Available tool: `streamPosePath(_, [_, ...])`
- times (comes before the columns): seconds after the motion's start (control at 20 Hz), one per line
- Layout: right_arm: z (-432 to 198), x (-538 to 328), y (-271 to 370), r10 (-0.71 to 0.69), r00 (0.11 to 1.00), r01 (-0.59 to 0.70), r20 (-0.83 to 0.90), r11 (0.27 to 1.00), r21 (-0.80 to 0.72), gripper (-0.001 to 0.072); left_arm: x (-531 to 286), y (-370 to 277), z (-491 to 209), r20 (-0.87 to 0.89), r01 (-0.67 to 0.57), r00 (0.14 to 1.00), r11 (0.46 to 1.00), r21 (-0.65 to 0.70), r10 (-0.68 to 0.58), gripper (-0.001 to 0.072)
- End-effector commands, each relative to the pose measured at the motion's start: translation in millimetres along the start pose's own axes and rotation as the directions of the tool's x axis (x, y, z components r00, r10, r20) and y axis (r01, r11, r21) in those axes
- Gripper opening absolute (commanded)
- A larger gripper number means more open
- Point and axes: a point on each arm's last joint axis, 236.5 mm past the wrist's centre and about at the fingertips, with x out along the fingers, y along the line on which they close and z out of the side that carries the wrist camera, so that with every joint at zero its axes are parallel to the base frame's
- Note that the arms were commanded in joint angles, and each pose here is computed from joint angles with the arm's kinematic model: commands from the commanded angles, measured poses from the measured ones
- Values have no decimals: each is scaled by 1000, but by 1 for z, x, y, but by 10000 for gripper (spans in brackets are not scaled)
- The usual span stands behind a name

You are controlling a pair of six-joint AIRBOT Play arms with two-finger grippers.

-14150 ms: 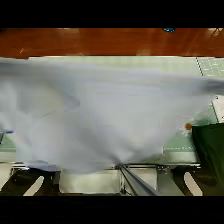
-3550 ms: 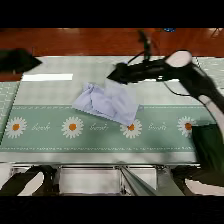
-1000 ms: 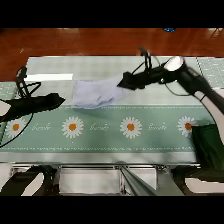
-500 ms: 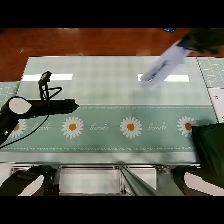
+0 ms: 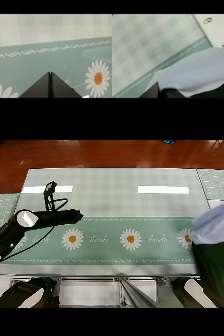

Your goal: Fold the shirts.

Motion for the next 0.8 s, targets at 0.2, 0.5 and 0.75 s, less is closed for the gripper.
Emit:
streamPosePath(0.2, [-139, -30, -178, -510, 801, 585, -312, 778, 231, 22, 20, -10, -9, -21, 12, 1000, 1000, 13, -11, 16])
streamPosePath(0.5, [-219, 0, -205, -471, 694, 678, -545, 681, 276, 104, 31, -6, -14, -37, -1, 999, 1000, 5, 1, 16])
streamPosePath(0.75, [-211, 2, -220, -522, 686, 703, -507, 657, 273, 354, 38, 4, 6, 24, -27, 999, 1000, -9, 27, 16])
